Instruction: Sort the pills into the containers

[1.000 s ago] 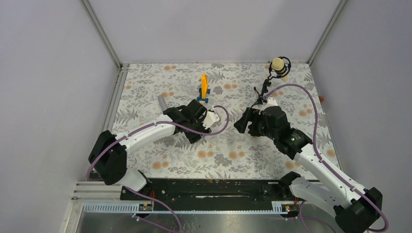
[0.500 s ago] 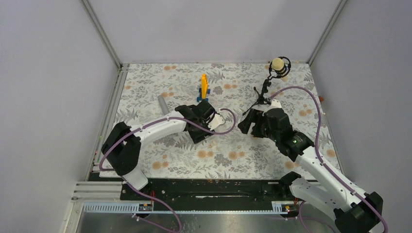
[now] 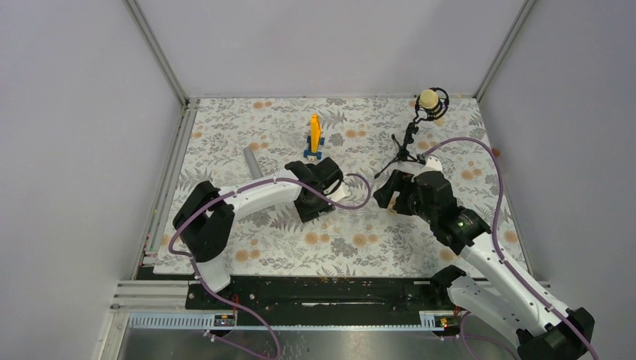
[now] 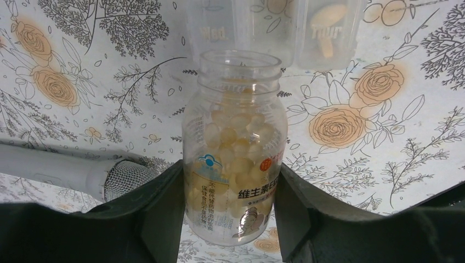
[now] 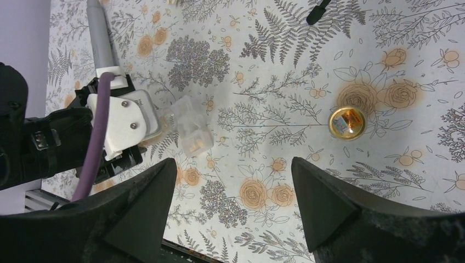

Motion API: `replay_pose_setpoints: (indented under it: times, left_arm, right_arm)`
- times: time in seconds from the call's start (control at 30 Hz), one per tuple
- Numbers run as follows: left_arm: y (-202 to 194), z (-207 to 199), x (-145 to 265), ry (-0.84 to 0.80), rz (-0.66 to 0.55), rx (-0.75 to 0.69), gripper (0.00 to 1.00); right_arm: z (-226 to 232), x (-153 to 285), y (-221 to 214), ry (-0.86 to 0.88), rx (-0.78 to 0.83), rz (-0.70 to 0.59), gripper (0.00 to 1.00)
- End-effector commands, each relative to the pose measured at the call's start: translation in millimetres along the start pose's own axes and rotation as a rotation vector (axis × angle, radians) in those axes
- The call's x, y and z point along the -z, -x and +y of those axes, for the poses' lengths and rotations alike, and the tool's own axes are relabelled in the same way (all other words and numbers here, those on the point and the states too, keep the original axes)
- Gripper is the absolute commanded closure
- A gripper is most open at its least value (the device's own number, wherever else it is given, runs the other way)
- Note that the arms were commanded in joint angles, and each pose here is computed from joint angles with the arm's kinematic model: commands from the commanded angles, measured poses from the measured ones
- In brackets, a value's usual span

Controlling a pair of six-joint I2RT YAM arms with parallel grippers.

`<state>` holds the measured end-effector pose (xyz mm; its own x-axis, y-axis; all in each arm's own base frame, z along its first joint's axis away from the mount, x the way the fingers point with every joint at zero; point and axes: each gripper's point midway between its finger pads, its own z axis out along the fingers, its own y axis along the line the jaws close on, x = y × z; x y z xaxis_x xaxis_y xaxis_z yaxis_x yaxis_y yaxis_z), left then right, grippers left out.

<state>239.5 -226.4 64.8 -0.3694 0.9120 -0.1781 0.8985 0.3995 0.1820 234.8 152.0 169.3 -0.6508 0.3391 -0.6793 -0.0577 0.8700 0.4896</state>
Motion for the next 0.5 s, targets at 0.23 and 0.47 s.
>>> replay_pose_setpoints:
  times: [0.23,0.47]
  left_arm:
    - [14.2,5.0,5.5,0.056,0.023,-0.031,1.0]
    - [14.8,2.4,4.9,0.063,0.048,-0.045,1.0]
  right_arm:
    - [-11.4,3.2,5.7,-0.045,-0.015,-0.042,0.16]
    - [-12.6,2.5,5.3,-0.051,-0.017,-0.041,0.16]
